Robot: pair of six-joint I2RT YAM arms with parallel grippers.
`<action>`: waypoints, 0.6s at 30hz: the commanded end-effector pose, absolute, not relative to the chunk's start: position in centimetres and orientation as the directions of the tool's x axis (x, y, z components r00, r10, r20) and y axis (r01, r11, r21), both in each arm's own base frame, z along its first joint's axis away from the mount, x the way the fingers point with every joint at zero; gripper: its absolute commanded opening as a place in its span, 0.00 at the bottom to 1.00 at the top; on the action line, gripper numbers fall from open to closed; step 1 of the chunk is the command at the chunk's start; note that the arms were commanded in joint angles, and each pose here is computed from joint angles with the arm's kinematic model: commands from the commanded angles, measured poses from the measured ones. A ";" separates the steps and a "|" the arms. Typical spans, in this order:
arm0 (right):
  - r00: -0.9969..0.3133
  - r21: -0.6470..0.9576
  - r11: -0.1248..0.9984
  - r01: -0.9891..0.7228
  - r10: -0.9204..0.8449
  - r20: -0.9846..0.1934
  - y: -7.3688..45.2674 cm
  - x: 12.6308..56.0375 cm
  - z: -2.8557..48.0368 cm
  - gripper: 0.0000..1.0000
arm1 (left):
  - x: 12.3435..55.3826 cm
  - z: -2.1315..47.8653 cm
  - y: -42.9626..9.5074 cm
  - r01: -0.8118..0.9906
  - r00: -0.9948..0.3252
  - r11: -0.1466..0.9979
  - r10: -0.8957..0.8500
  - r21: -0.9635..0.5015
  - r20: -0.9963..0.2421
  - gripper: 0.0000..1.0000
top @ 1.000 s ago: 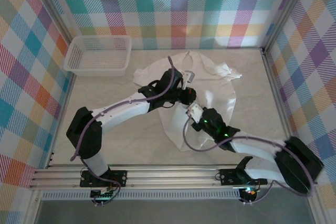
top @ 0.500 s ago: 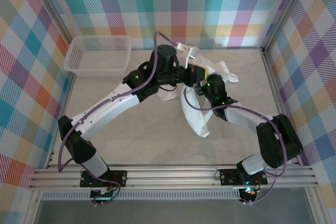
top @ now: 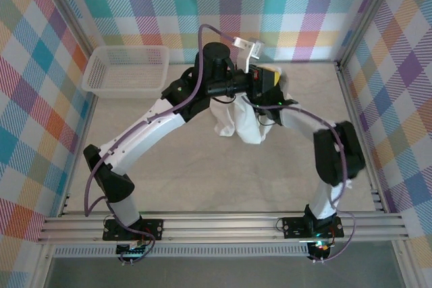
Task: Fold the inside-out t-shirt
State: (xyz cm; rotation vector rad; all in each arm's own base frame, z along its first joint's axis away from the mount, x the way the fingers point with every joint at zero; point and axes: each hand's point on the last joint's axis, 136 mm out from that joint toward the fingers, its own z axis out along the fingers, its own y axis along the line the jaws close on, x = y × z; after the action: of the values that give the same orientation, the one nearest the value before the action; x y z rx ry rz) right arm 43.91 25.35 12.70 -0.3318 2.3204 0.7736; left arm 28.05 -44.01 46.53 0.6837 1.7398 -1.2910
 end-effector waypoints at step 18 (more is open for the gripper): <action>-0.982 0.360 0.915 -0.182 -0.150 -0.117 24.3 37.1 5.3 0.31 | 20.0 52.4 -43.8 0.960 -0.213 0.192 0.027 -0.204 -0.977 0.00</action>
State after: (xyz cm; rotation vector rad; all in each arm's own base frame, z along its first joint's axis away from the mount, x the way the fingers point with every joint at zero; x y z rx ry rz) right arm 41.66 25.90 9.96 -0.1918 2.7252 0.7680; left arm 20.96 -45.01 50.27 0.9781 1.5398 -1.2429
